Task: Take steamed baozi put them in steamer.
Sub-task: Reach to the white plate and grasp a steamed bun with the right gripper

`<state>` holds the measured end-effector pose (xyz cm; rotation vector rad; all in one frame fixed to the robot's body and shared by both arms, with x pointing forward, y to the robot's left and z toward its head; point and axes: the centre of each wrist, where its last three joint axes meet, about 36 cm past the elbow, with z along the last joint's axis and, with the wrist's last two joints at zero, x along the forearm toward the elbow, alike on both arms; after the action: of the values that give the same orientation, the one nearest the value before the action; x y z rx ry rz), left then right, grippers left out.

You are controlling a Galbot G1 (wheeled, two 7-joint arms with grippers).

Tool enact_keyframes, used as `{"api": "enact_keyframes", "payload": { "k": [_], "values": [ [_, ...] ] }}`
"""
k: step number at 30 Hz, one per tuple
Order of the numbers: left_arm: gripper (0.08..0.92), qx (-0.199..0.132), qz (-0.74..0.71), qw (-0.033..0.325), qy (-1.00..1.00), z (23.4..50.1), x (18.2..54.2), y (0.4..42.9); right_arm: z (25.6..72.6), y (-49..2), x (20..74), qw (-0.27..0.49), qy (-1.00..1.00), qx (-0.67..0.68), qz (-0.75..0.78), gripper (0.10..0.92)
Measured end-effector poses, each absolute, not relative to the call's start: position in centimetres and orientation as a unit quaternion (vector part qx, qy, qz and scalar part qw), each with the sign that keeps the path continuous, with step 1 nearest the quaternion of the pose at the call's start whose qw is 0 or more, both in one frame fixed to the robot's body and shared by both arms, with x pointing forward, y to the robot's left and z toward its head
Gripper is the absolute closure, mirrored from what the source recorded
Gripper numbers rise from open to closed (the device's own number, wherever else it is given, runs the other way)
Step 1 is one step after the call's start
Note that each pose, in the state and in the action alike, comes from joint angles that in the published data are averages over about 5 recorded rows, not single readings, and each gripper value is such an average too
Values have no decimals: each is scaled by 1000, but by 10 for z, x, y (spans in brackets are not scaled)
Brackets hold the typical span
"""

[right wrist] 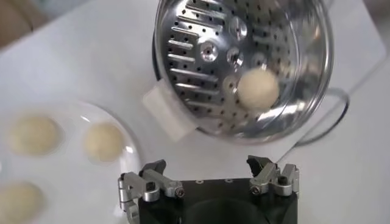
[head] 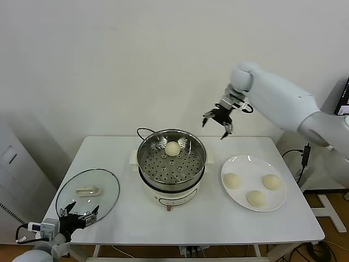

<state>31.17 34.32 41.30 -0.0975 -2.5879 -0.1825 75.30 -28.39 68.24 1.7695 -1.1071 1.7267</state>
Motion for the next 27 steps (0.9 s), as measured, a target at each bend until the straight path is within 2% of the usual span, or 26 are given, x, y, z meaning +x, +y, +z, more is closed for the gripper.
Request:
{"api": "enact_keyframes", "payload": {
  "k": [11,27],
  "values": [
    [177,-37,-66,268,-961,414,312,342,618,-333,736,302,-469,617,555,200],
    [177,-37,-65,269,-960,413,311,342,521,-353,718,353,-503,606,506,200]
  ]
}}
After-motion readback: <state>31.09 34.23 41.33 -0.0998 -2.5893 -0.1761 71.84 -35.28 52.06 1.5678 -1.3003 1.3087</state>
